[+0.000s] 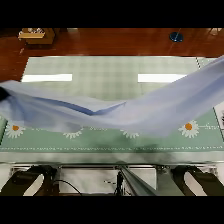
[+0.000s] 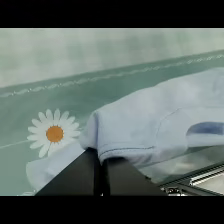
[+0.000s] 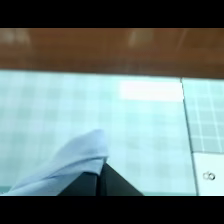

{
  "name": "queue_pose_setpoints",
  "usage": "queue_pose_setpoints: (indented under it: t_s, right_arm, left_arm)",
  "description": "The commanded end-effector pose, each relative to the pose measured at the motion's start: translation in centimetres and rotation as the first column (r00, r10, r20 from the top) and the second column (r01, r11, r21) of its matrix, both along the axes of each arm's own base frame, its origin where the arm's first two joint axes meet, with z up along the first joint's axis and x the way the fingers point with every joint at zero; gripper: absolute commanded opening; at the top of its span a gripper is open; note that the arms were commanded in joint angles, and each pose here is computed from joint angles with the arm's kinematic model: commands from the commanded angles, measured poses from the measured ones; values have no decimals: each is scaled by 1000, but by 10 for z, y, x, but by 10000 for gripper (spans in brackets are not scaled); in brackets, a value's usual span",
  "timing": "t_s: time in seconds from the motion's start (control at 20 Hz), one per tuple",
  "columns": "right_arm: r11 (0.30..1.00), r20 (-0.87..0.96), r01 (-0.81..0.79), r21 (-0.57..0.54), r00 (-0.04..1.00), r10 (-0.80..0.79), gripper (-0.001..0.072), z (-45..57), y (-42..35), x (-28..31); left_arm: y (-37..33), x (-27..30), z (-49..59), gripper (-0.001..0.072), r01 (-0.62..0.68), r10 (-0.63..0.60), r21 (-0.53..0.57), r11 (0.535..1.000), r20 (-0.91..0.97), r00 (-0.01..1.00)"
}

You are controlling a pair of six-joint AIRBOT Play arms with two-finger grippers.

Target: Fold the shirts.

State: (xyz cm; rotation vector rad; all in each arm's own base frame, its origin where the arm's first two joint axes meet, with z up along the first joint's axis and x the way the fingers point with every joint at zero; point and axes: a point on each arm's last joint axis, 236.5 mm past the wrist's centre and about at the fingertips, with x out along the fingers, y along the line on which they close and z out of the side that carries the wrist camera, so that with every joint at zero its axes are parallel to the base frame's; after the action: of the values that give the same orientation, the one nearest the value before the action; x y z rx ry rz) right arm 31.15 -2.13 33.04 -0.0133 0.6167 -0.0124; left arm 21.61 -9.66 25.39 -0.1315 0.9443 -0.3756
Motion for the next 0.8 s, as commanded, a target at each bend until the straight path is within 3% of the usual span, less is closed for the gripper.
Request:
queue_pose_setpoints:
  t_s: [0.0, 0.35, 0.75]
  right_arm:
    - [999, -188, -37, 31, 981, 42, 18, -59, 1, 42]
    - [987, -383, -68, 148, 916, 121, 18, -172, 9, 132]
    - [956, -525, -16, 291, 833, 174, 18, -294, 23, 183]
  left_arm:
    - [-4, 19, -88, 23, -12, 11, -2, 1000, -152, 988]
    - [0, 29, -214, 23, -101, 97, 0, 995, -281, 955]
    - [6, 90, -217, 24, -186, 183, -39, 982, -76, 980]
